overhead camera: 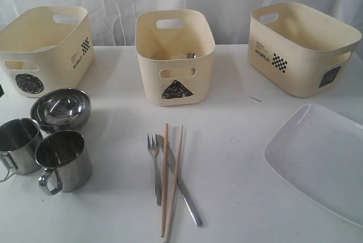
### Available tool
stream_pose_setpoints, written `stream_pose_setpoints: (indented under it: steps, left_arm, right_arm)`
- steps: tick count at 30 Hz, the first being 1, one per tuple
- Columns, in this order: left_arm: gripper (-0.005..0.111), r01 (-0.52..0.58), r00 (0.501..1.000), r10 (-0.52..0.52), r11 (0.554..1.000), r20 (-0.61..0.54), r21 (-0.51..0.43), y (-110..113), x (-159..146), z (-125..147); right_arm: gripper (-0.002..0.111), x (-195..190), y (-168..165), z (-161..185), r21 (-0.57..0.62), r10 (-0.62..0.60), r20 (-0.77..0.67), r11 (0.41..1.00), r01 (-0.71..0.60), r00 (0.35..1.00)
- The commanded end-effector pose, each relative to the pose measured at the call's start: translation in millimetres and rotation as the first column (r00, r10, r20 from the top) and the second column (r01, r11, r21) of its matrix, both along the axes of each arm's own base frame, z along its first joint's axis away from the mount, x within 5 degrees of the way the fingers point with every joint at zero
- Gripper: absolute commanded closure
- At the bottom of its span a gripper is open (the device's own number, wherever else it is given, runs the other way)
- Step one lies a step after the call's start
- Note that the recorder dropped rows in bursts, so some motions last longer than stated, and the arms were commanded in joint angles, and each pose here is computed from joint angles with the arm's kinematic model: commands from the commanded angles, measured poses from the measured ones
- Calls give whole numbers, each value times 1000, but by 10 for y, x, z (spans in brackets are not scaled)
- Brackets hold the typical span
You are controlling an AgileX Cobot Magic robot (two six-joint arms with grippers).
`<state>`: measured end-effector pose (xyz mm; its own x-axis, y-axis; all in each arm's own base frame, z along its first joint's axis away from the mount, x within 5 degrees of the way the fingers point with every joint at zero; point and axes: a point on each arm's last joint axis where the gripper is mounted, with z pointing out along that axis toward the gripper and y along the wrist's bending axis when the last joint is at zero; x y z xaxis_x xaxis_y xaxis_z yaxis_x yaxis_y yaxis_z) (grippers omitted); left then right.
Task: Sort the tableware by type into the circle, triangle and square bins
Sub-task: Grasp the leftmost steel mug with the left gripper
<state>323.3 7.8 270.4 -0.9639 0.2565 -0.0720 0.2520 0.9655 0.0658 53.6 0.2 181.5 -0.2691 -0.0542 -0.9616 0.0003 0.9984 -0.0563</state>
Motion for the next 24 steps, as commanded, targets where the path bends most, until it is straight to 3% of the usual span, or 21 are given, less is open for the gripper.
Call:
stream_pose_setpoints:
  steps: [1,8,15,18,24]
  left_arm:
    - [35,31,997,-28,999,66,-36,-52,-19,-273]
    - [36,81,976,-78,997,205,-8,-40,-41,-643]
    - [45,89,959,-85,996,272,-1,-42,-66,-787]
    - [56,77,966,-73,997,250,-7,-42,-95,-810]
    - [99,30,975,-24,999,219,-26,-43,-123,-819]
  right_arm:
    - [108,-2,-2,2,-10,0,10,1000,0,1000]
    - [108,-2,-2,2,-10,0,10,1000,0,1000]
    - [108,-2,-2,2,-10,0,10,1000,0,1000]
    - [108,-2,-2,2,-10,0,10,1000,0,1000]
    - [108,-2,-2,2,-10,0,10,1000,0,1000]
